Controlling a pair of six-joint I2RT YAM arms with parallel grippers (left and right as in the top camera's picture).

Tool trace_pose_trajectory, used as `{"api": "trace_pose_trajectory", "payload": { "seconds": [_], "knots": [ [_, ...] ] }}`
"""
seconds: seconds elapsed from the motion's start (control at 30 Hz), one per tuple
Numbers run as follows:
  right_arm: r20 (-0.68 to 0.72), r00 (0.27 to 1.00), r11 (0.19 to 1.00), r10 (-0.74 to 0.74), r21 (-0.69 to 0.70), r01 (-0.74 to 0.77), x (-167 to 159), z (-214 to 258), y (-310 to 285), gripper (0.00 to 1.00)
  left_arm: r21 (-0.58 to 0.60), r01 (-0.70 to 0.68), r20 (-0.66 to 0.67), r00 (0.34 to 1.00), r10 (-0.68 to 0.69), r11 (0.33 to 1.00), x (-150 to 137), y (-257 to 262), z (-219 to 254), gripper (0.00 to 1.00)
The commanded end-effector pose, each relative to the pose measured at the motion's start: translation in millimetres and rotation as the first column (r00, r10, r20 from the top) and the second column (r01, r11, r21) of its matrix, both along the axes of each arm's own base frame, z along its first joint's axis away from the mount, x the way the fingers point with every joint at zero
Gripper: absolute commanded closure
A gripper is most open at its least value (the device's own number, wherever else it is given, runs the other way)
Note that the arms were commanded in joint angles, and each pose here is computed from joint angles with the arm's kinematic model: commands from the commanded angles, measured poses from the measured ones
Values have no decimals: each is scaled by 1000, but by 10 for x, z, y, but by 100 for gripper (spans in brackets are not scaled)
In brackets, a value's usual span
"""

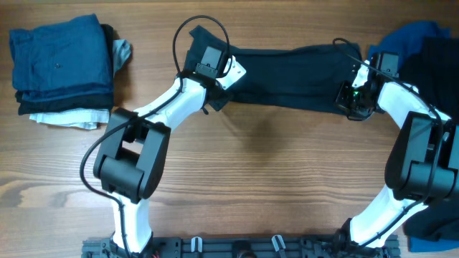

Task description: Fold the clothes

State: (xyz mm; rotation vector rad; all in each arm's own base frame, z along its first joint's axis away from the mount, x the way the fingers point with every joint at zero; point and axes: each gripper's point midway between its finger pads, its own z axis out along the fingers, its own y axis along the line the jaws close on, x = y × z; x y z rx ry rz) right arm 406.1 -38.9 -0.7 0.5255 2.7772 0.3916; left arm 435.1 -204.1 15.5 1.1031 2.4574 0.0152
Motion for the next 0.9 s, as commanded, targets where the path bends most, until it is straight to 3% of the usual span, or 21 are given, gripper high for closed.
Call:
{"api": "trace_pose_trajectory", "payload": {
  "seconds": [0.0, 0.13, 0.2, 0.3, 0.87],
  "knots": [
    [-20, 1000, 1000, -10, -7, 10, -30, -73, -8, 93, 73, 4, -34, 999, -1, 997, -30, 106, -259, 50],
    [-19, 1000, 1000, -9, -8, 9, -29, -72, -8, 93, 123, -27, 8, 1000, 26, 992, 42, 202, -213, 55],
    [-19, 1000, 1000, -10, -11, 10, -29, -74, -14, 93, 145, -44, 33, 999, 39, 989, 77, 250, -145, 67],
    [-18, 1000, 1000, -10, -11, 10, -27, -73, -14, 93, 133, -47, 56, 998, 40, 990, 108, 234, -49, 75],
    [-18, 1000, 1000, -10, -11, 10, -26, -73, -14, 93, 102, -54, 112, 993, 42, 993, 161, 208, 239, 67]
  ]
}}
